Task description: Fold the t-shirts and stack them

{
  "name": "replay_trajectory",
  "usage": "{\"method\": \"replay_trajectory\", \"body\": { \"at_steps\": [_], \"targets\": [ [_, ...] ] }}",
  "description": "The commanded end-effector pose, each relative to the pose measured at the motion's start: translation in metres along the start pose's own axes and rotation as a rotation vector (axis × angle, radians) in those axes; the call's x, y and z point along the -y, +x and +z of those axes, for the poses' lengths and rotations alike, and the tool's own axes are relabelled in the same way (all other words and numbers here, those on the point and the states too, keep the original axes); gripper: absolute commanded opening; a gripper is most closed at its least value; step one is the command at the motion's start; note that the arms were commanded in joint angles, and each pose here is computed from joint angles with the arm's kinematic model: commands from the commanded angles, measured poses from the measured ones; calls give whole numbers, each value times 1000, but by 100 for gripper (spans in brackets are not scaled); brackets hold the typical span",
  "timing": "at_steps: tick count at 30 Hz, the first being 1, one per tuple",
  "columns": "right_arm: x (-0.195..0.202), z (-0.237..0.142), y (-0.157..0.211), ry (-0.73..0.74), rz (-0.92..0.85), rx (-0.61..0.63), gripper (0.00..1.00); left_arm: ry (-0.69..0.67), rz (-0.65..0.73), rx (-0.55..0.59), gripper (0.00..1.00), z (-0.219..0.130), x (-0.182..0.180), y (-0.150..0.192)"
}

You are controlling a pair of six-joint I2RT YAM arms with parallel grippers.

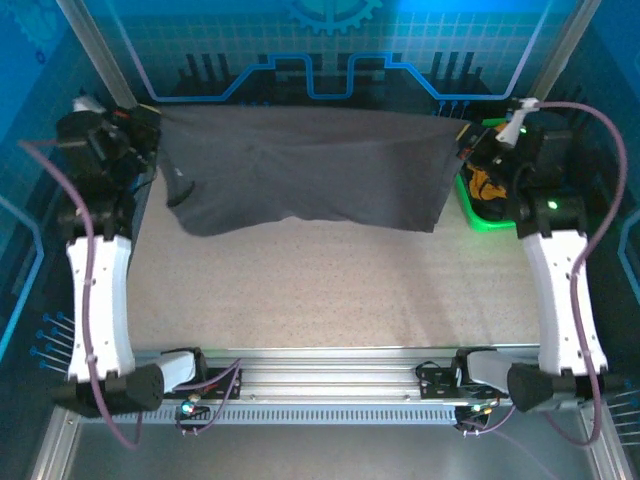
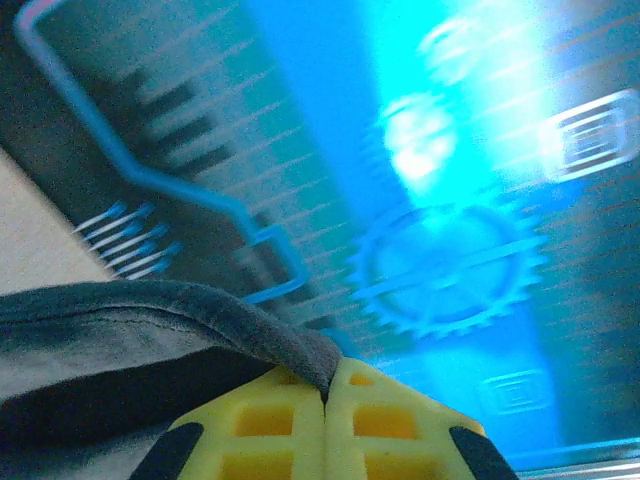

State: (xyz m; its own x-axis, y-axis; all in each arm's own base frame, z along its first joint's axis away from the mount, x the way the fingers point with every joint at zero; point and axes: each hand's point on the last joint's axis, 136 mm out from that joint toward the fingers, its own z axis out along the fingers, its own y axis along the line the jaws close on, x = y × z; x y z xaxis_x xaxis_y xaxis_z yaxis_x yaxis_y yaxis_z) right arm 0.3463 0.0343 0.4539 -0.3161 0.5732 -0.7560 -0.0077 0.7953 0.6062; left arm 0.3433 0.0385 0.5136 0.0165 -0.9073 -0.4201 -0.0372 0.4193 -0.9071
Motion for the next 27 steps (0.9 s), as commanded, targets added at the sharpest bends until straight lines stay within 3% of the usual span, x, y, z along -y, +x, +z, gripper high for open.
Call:
{"method": "replay_trajectory", "body": {
  "at_steps": [1,4,9,16,22,27],
  "targets": [
    [-13,-30,-30,-42,26,106,0,75,-2,163,0,-33,43,-37],
    [-14,-23,-32,-65,60,83,0,77,-28,112,0,-22,50,-34],
    [-10,26,-28,-105,122,11,0,-29,-135,-72,0,41,7,-6],
    [-16,99,-41,-168,148,-78,0,-28,-163,-256,0,127,-12,-2],
    [-32,122,-70,-189,114,-73,0,87,-167,-257,0,169,19,-29],
    [-38,106,-101,-177,102,-3,0,240,-212,-200,0,147,71,-56]
  ]
}}
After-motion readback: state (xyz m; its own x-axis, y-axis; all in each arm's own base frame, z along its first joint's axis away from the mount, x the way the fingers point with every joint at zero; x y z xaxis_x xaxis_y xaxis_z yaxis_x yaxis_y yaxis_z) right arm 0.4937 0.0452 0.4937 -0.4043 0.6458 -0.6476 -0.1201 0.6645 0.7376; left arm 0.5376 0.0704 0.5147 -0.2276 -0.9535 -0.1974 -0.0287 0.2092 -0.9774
